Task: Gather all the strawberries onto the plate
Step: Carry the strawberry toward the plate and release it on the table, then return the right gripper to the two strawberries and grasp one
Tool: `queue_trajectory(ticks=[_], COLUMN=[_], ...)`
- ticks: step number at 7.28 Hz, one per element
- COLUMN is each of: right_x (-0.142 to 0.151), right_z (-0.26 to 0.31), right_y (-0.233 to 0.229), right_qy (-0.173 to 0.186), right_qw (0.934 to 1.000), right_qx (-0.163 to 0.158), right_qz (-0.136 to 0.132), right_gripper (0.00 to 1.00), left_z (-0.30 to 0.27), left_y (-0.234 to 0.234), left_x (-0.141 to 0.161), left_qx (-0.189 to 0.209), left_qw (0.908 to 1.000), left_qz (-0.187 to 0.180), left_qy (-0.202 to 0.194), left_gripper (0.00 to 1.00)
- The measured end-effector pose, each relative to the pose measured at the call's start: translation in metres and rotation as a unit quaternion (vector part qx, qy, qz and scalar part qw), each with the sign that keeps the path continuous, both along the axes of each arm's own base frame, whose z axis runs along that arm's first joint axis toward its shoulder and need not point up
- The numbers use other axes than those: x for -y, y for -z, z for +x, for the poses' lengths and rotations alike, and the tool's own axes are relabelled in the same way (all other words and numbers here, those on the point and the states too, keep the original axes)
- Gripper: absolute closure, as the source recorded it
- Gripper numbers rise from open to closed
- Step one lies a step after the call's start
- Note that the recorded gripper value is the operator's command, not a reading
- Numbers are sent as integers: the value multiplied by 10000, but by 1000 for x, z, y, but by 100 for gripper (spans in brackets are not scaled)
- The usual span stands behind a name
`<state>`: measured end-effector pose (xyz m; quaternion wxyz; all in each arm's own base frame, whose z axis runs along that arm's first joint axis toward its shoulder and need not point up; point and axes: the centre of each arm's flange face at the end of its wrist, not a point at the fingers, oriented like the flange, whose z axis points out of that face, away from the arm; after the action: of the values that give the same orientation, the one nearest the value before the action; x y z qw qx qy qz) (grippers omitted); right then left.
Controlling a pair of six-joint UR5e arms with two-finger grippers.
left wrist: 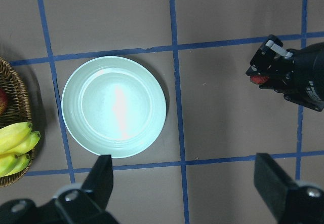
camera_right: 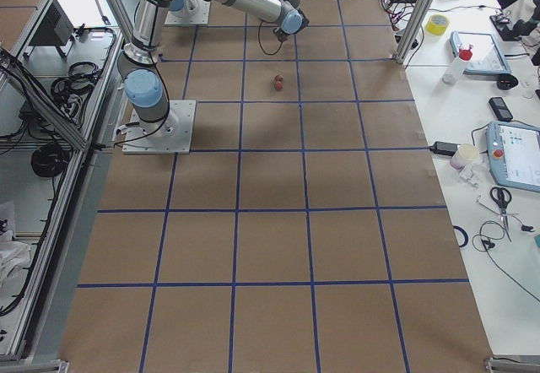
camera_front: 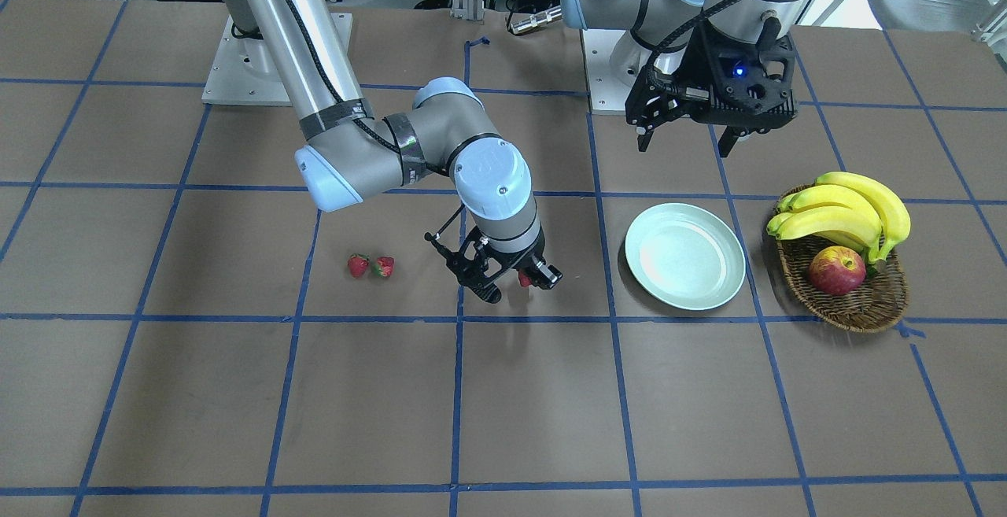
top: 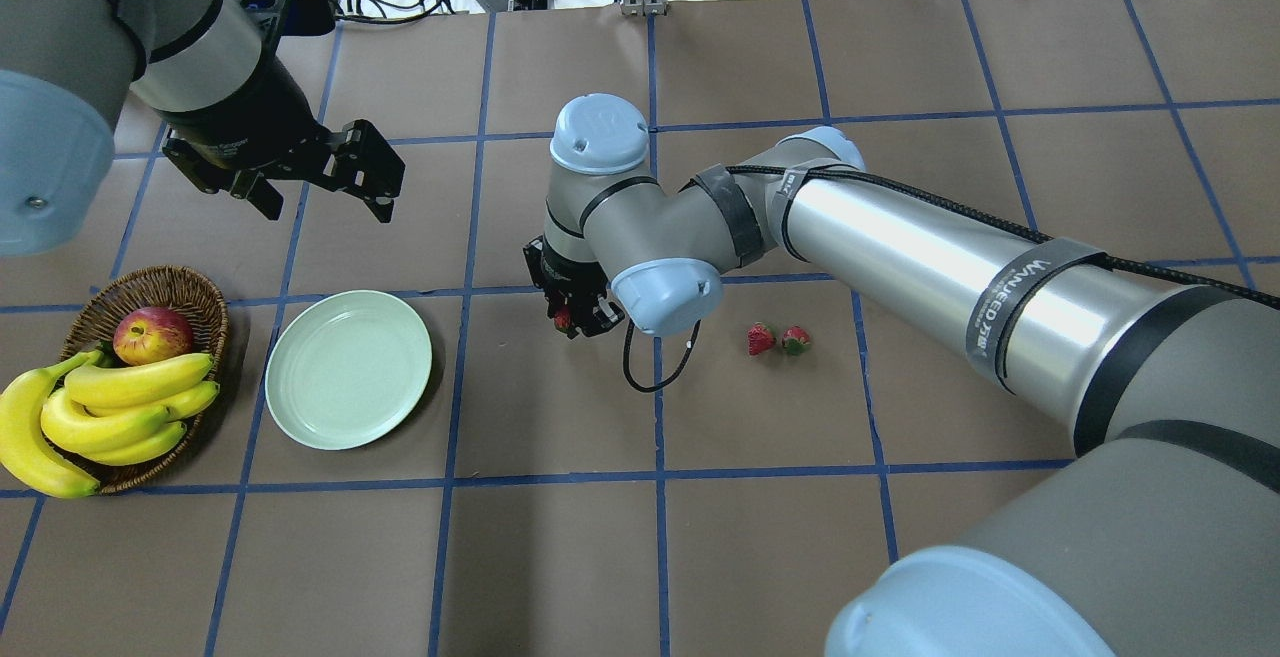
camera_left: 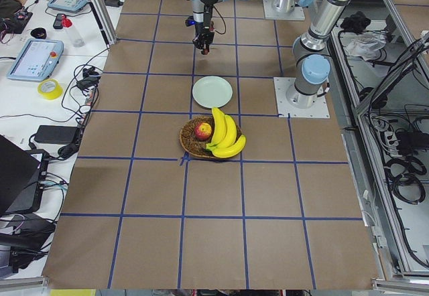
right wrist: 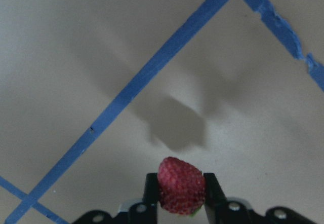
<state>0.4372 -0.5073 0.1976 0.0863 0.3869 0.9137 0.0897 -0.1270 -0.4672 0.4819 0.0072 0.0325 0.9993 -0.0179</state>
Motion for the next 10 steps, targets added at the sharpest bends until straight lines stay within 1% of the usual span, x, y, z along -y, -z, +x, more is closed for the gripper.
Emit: queue_trajectory(ticks=[4, 6, 7, 8, 9, 10], right_x=[0, 2, 5, 10, 13, 15], right_z=[-2, -9, -19, -37, -59, -83], right_y=[-1, -11, -18, -27, -37, -39], right_qy=[-36, -46, -117, -214, -227, -140], right_qw=[9999, 9993, 9986, 9971, 9956, 9944], right_qx=[-105, -304, -444, -688, -898, -1049], right_qz=[-25, -200, -257, -236, -159, 24], right_gripper=[0, 0, 0, 0, 0, 0], left_z=[0, 0, 0, 0, 0, 0], left_y=[6, 6, 6, 6, 6, 6], left_x=[0, 0, 0, 0, 0, 0], left_qx=[0, 0, 0, 0, 0, 0], left_qw=[10000, 10000, 10000, 10000, 10000, 10000], left_qz=[20, 5, 4, 2, 2, 4], left_qy=[1, -1, -1, -2, -2, -2], left_gripper=[0, 0, 0, 0, 0, 0])
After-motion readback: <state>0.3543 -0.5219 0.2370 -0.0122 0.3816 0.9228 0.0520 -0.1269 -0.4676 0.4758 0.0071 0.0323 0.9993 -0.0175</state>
